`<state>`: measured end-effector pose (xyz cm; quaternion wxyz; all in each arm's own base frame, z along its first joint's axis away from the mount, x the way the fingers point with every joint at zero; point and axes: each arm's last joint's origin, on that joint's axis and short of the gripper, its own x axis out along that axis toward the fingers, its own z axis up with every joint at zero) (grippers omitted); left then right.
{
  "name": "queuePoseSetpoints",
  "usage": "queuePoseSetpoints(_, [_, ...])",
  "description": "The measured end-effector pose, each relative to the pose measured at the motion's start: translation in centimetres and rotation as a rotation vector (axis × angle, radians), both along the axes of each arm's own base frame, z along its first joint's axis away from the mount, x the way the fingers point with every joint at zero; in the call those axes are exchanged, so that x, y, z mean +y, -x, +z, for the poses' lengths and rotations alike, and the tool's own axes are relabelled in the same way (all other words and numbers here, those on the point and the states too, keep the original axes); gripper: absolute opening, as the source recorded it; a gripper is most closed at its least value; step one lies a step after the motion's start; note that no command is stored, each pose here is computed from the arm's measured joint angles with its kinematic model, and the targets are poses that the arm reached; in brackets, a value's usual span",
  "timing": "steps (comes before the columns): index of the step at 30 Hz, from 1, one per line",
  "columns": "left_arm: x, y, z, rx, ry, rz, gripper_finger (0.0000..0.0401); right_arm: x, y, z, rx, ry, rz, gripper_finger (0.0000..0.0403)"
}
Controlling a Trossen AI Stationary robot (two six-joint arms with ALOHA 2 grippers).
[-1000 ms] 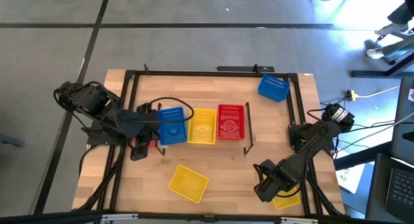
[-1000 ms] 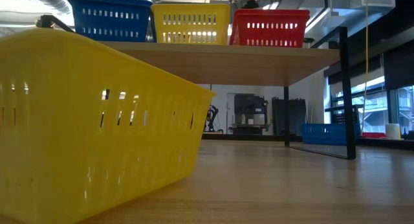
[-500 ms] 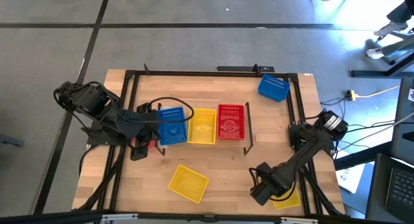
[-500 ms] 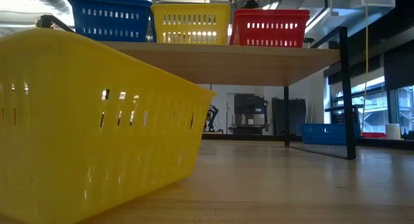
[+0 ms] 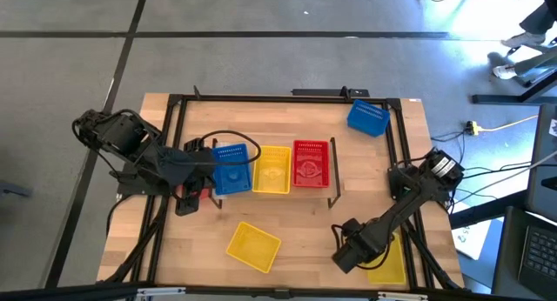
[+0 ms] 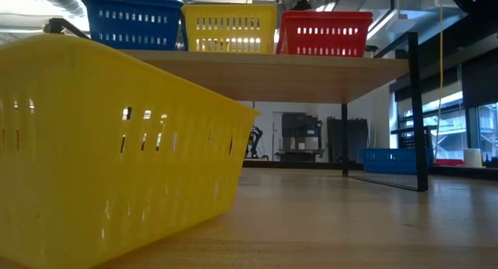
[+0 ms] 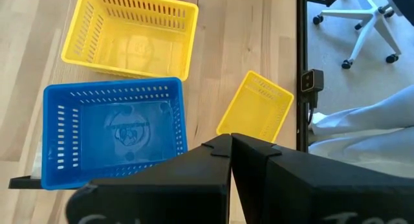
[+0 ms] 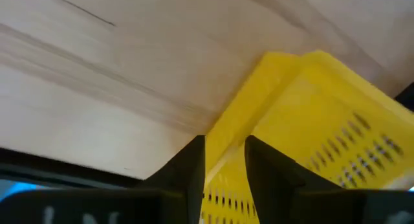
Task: Stack baskets on shelf by color
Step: Stack the right yellow bin on top of the yellow bin on the shelf
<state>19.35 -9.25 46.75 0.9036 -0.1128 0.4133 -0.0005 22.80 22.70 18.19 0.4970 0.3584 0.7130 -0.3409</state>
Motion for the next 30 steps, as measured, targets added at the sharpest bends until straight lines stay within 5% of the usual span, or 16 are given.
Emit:
queuePoseSetpoints(11, [0.0, 0.0, 0.0, 0.000, 0.000, 0.000, 0.0000, -0.2, -0.1, 0.0, -0.030, 0.035, -0.007, 0.0106])
queuePoseSetpoints(19, [0.0, 0.0, 0.0, 0.000, 0.000, 0.000, 0.0000, -0.6, 0.6, -3.4, -0.051, -0.034, -0.060, 0.0072])
queuePoseSetpoints(24, [0.0, 0.0, 0.0, 0.000, 0.000, 0.000, 0.0000, -0.6, 0.6, -3.8, -0.033, -0.127, 0.018, 0.0009])
queuePoseSetpoints(30, [0.0, 0.0, 0.0, -0.001, 0.001, 0.001, 0.0000, -0.3, -0.7, -1.8, -0.101, -0.188, 0.136, 0.0002])
